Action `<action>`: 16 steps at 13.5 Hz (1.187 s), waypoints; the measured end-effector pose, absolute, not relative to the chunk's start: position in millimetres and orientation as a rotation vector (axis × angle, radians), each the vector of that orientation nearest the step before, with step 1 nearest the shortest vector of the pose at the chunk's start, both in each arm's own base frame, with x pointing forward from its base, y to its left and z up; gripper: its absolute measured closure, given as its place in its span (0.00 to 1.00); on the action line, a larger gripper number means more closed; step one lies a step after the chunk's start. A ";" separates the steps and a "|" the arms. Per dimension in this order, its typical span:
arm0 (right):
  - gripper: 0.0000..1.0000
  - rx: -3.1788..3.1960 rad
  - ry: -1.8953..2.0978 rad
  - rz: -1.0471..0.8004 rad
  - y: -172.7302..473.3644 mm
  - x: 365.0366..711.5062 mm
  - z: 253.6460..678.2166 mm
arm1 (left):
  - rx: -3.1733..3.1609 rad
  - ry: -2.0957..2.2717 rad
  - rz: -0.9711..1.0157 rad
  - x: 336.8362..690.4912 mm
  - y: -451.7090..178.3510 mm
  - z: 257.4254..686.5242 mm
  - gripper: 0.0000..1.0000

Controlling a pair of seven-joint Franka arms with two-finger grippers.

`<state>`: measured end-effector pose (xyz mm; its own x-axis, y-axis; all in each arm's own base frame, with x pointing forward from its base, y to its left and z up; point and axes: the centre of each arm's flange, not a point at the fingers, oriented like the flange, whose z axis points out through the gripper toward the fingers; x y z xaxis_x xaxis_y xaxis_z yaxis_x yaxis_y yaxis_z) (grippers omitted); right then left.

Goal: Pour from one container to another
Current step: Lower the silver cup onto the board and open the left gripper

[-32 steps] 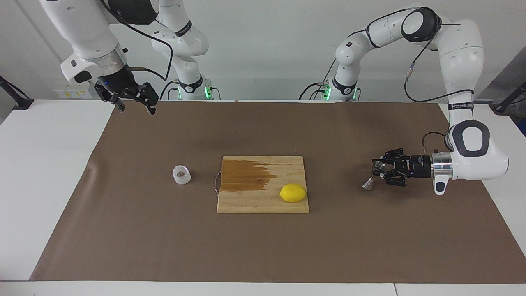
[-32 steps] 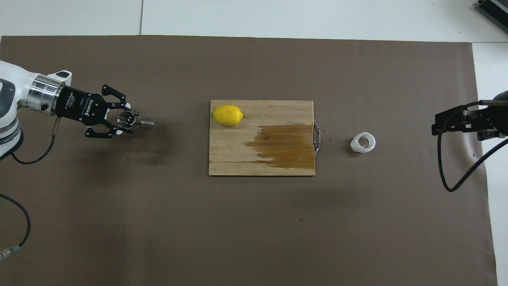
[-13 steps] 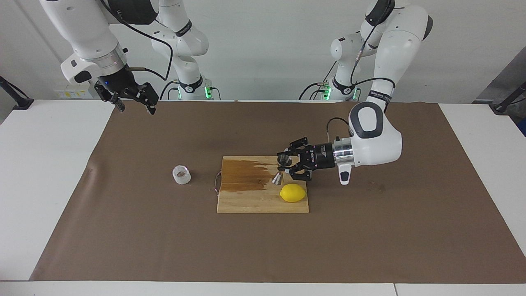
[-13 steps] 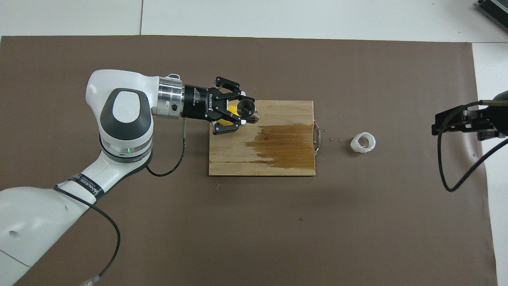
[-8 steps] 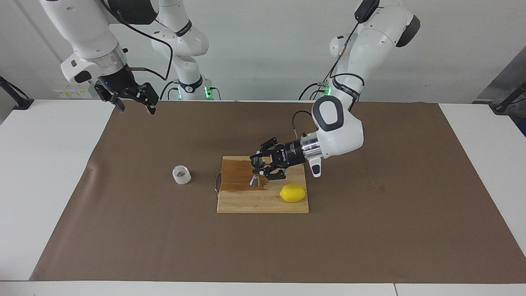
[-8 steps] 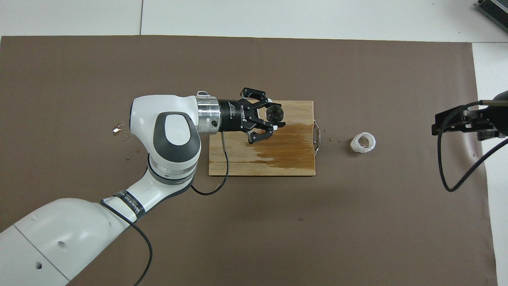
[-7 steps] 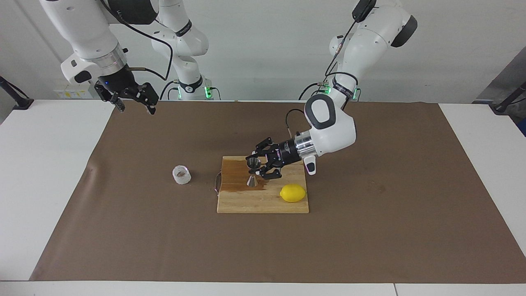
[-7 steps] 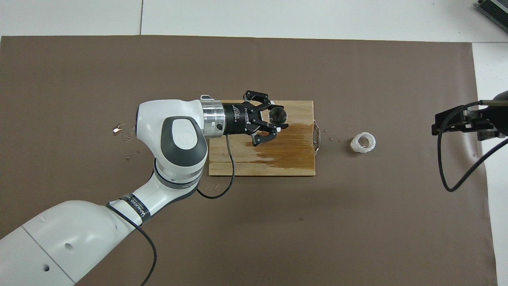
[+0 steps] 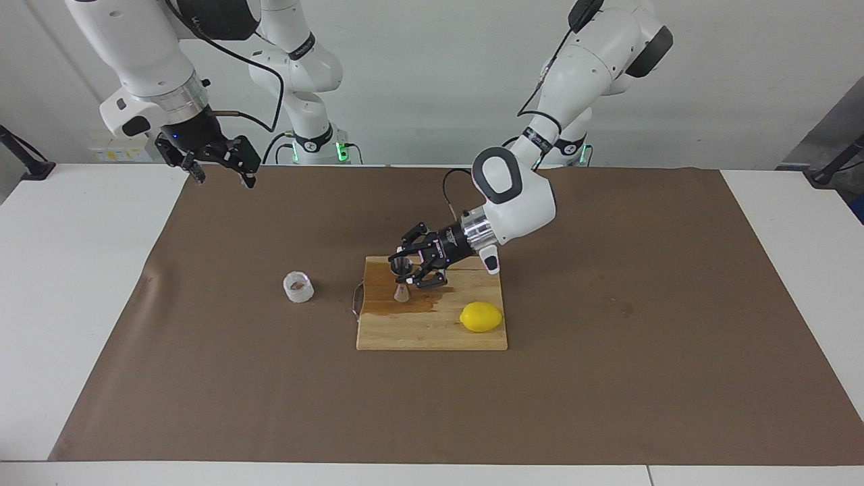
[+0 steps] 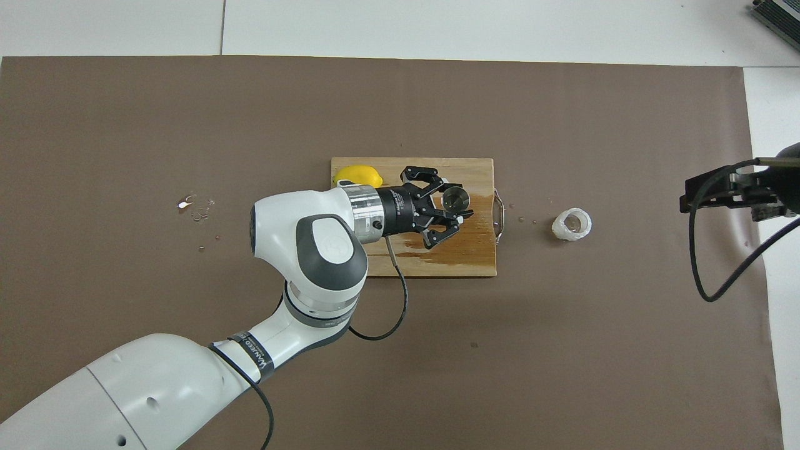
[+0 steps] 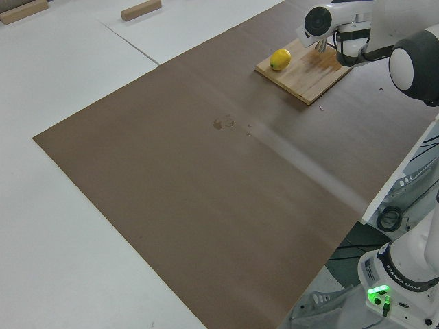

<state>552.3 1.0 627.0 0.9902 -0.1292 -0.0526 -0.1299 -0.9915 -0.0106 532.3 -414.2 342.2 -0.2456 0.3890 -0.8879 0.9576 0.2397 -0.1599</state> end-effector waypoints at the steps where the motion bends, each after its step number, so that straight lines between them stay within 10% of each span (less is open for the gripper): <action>1: 0.00 -3.120 0.203 0.081 1.0 552.3 627.0 | 1.249 1.780 -0.964 528.5 -416.5 339.2 0.50; 16: 0.00 -3.120 0.203 0.081 1.0 552.3 627.0 | 1.259 1.817 -0.928 517.2 -419.5 327.3 0.50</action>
<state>552.3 1.0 627.0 0.9902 -0.1292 -0.0526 -0.1299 -0.9915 -0.0106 517.2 -419.5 327.3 -0.2573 0.4288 -0.8660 0.9529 0.2615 -0.1536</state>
